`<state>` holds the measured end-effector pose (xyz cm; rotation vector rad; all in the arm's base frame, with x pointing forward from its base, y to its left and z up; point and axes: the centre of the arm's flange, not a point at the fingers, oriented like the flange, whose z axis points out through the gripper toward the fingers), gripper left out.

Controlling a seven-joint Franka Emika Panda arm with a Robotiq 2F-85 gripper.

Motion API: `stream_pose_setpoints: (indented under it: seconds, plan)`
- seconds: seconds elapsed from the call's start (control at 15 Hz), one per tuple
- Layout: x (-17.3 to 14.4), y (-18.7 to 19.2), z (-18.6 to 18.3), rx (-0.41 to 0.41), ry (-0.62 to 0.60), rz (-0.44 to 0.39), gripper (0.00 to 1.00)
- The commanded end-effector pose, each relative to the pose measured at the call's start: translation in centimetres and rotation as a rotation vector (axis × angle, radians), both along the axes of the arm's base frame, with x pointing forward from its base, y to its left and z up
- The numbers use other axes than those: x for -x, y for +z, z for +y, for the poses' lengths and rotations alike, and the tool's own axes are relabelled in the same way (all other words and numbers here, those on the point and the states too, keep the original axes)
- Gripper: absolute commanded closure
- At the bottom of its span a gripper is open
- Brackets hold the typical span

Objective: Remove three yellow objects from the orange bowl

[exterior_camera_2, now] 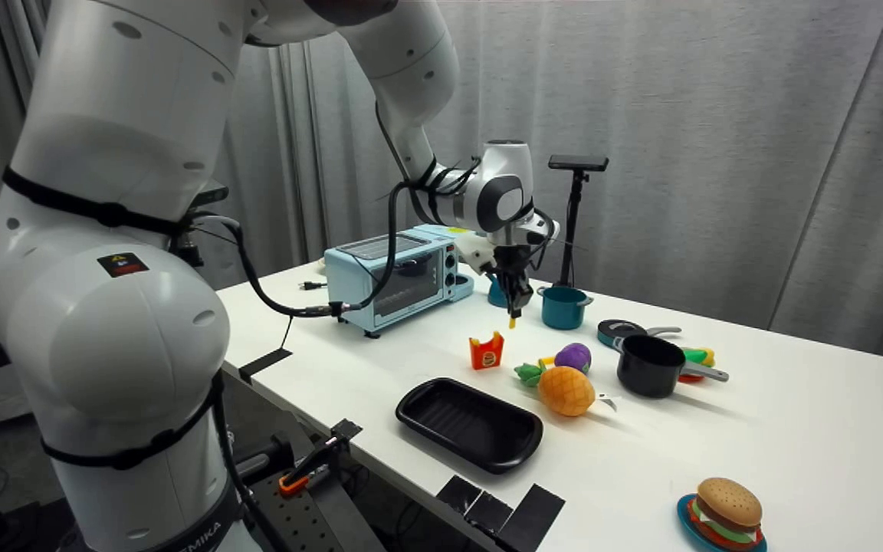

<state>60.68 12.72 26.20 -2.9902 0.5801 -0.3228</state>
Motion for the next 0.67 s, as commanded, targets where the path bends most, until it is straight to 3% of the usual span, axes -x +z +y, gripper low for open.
stream_pose_setpoints:
  seconds: [0.0, 0.27, 0.6]
  plan:
    - [-1.6, -0.8, -1.4, 0.043, -0.028, -0.030, 0.96]
    - [-2.7, -2.4, -4.1, 0.073, -0.053, 0.002, 0.96]
    - [-3.6, -4.9, -6.2, 0.054, -0.092, 0.062, 0.96]
